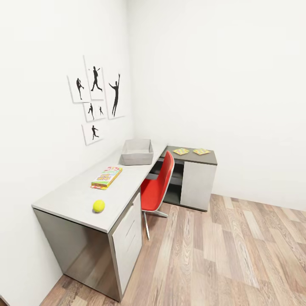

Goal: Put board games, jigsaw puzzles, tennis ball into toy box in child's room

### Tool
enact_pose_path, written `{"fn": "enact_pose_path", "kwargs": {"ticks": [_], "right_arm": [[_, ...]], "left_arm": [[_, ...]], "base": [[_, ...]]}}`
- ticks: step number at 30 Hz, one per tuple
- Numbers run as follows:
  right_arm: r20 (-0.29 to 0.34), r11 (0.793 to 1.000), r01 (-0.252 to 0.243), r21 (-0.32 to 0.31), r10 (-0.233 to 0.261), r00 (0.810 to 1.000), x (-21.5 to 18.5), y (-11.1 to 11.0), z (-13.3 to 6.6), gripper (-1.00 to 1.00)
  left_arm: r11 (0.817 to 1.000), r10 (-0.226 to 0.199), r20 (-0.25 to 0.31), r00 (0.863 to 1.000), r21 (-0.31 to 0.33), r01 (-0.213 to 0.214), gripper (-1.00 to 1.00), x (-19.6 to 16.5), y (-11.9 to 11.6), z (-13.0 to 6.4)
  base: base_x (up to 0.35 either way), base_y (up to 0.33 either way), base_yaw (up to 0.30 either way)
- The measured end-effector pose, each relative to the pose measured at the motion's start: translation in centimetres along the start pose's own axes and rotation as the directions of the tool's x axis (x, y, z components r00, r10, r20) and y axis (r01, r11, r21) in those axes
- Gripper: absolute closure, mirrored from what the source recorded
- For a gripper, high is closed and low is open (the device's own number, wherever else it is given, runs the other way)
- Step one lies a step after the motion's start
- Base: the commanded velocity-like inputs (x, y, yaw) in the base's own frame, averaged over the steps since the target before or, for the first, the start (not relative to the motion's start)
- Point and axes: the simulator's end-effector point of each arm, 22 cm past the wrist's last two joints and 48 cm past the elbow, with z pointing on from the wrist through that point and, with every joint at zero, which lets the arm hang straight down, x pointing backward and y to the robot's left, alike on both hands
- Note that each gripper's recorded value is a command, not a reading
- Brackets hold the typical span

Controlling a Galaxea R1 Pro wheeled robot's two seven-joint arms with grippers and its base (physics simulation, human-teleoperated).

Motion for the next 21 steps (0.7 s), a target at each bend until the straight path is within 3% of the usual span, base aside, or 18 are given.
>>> {"fn": "enact_pose_path", "kwargs": {"ticks": [4, 6, 9, 12, 13, 21], "right_arm": [[0.0, 0.999, -0.007, 0.041, 0.007, 1.0, -4.4, -3.3, 0.4, -1.0], [-0.008, 0.997, -0.024, 0.069, 0.024, 1.0, -7.3, -5.8, 0.3, -1.0], [-0.004, 0.994, -0.052, 0.092, 0.053, 0.999, -9.6, -7.9, 0.1, -1.0], [0.013, 0.991, -0.082, 0.11, 0.082, 0.997, -11.4, -9.7, -0.2, -1.0], [0.039, 0.987, -0.104, 0.122, 0.1, 0.994, -13.1, -11.2, -0.6, -1.0], [0.115, 0.988, -0.123, 0.09, 0.113, 0.987, -17.6, -13.1, -1.4, -1.0]], "left_arm": [[1.0, 0.005, -0.008, 1.0, 0.004, -0.005, -1.0, -5.2, -0.6, -0.2], [1.0, 0.01, -0.004, 1.0, 0.016, -0.01, -1.0, -9.2, -1.6, -0.7], [1.0, 0.016, 0.002, 1.0, 0.025, -0.016, -1.0, -12.1, -2.5, -1.3], [0.999, 0.02, 0.003, 1.0, 0.029, -0.02, -1.0, -13.5, -2.9, -1.6], [0.999, 0.022, 0.003, 1.0, 0.031, -0.022, -1.0, -14.2, -3.1, -1.8], [0.998, 0.027, 0.003, 1.0, 0.056, -0.027, -1.0, -15.1, -5.1, -2.1]], "base": [[0.0, 0.0, -0.027], [0.0, 0.0, -0.13], [0.0, 0.0, -0.199], [0.0, 0.0, -0.249], [0.0, 0.0, -0.268], [0.0, 0.0, -0.283]]}}
